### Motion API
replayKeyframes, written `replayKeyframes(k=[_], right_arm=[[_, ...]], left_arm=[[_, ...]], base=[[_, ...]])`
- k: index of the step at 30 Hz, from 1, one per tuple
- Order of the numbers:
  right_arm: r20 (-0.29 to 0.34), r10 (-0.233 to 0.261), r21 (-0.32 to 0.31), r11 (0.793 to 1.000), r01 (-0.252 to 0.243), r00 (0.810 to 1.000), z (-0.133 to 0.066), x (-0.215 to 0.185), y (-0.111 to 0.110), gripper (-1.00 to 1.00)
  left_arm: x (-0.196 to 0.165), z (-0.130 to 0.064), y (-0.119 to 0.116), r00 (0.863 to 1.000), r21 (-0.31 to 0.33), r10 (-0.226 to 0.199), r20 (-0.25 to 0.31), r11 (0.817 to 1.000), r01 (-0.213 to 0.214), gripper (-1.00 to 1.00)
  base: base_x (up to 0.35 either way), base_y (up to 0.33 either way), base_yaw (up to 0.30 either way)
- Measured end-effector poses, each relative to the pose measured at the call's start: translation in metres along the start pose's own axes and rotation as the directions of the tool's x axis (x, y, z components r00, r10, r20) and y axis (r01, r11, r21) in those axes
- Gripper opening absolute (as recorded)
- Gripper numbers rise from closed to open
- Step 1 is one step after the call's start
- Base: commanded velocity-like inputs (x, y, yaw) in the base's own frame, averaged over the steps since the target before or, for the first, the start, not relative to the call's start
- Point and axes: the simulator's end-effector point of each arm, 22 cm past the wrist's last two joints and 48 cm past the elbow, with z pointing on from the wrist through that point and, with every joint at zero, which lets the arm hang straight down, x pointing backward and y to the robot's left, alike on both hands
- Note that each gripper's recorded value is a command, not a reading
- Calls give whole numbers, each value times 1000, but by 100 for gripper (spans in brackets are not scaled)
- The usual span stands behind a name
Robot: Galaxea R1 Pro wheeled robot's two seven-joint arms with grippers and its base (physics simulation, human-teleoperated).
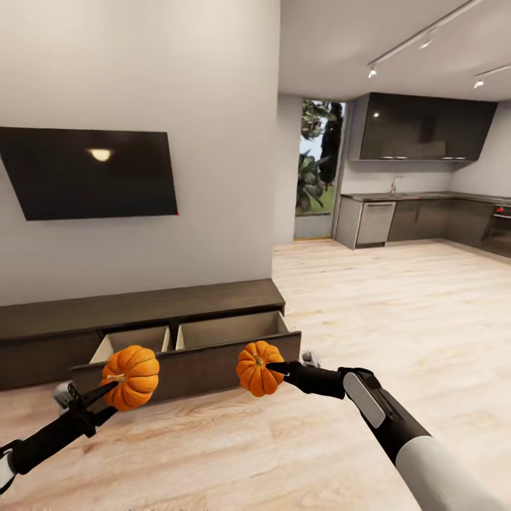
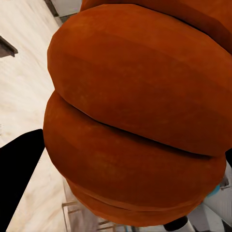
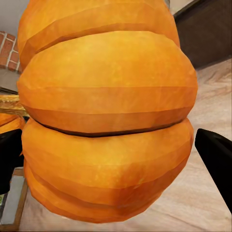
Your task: Place each of the two pumpkins and all three candles from the living room inside a cabinet in the living room (use any cabinet), then make sure every cabinet is closed, and position the cauldron so it is next to a table in the living room.
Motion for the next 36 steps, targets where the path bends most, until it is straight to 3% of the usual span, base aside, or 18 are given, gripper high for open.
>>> replayKeyframes(k=[9,27,33,36], right_arm=[[1,9,-6,1000,-8,1000,-3,-4,7,-100],[-1,10,4,1000,-10,1000,-3,-3,4,-100],[8,16,127,992,-17,1000,-5,-12,-21,-100],[30,3,156,988,-8,1000,-6,-32,-18,-100]], left_arm=[[-4,1,-9,1000,9,0,5,1000,0,-100],[5,9,-11,1000,15,1,-26,1000,-1,-100],[13,39,-49,994,96,11,-111,995,0,-100],[16,53,-61,989,100,34,-146,995,-19,-100]], base=[[19,0,204],[282,-97,2],[124,-108,0],[15,-14,0]])
